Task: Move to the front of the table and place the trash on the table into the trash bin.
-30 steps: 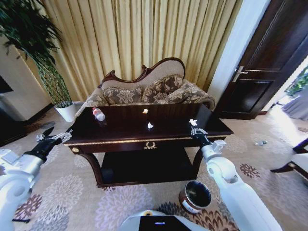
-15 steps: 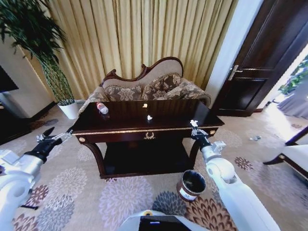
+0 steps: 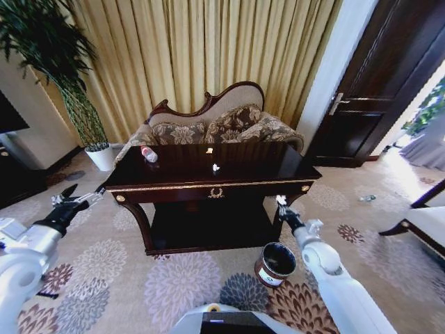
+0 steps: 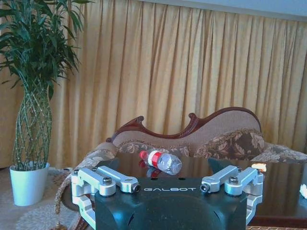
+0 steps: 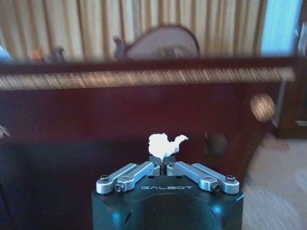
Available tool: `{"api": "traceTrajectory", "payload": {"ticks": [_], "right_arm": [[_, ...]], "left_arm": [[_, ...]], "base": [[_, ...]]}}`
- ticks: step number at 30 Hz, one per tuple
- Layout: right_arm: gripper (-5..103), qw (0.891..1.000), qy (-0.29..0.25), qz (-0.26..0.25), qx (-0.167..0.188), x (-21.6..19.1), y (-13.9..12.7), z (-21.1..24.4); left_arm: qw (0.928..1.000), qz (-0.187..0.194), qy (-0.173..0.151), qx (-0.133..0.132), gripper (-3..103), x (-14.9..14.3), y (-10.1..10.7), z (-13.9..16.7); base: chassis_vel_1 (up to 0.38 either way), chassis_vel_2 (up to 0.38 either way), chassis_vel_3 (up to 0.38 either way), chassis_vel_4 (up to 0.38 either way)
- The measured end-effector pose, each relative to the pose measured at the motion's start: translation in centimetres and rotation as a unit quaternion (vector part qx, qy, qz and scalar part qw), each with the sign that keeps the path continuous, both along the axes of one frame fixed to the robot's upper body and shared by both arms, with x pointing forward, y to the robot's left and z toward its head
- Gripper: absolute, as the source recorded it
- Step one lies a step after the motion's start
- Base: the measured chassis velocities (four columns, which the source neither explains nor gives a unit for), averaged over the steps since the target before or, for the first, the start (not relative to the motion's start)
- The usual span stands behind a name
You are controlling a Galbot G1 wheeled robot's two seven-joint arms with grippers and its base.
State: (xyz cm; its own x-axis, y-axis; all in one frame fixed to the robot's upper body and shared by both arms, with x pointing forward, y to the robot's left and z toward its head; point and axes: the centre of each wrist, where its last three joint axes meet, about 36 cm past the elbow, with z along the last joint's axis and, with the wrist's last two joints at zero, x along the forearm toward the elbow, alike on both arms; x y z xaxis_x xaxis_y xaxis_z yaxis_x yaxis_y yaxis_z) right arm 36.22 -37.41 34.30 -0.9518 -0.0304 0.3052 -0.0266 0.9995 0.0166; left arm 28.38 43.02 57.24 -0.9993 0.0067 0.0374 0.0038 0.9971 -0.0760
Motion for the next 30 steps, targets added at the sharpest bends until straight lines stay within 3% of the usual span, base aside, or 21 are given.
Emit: {"api": "traceTrajectory", "payload": {"ticks": [6,12,18,20,23,25,27,30], "right_arm": [[2,0.998,0.066,0.007,-0.011,-2.5,-3.7,-5.3],[2,0.994,0.099,-0.009,-0.036,-4.5,-6.1,-10.3],[-2,0.992,0.113,-0.013,-0.061,-5.1,-6.7,-12.3],[8,0.991,0.112,-0.014,-0.066,-5.1,-6.5,-12.7],[14,0.992,0.109,-0.013,-0.069,-4.9,-6.3,-12.7],[30,0.992,0.100,-0.014,-0.072,-4.5,-5.8,-12.7],[30,0.992,0.098,-0.014,-0.072,-4.3,-5.6,-12.7],[41,0.993,0.094,-0.013,-0.074,-3.8,-5.2,-12.8]], "left_arm": [[1.0000,-0.002,-0.003,-0.002,100,0.3,-0.1,0.0],[1.0000,-0.002,-0.002,-0.003,100,0.4,-0.2,-0.1],[1.0000,0.001,0.003,-0.003,100,0.4,-0.1,-0.4],[1.0000,0.001,0.005,-0.003,100,0.4,-0.1,-0.5],[1.0000,0.001,0.006,-0.003,100,0.5,-0.2,-0.6],[1.0000,-0.001,0.006,-0.002,100,0.6,-0.2,-0.7],[1.0000,-0.001,0.007,-0.003,100,0.6,-0.2,-0.7],[1.0000,-0.001,0.007,-0.003,100,0.6,-0.2,-0.7]], "base": [[0.000,0.000,0.000,0.000],[0.000,0.000,0.000,0.000],[0.000,0.000,0.000,0.000],[0.000,0.000,0.000,0.000],[0.000,0.000,0.000,0.000],[0.000,0.000,0.000,0.000],[0.000,0.000,0.000,0.000],[0.000,0.000,0.000,0.000]]}}
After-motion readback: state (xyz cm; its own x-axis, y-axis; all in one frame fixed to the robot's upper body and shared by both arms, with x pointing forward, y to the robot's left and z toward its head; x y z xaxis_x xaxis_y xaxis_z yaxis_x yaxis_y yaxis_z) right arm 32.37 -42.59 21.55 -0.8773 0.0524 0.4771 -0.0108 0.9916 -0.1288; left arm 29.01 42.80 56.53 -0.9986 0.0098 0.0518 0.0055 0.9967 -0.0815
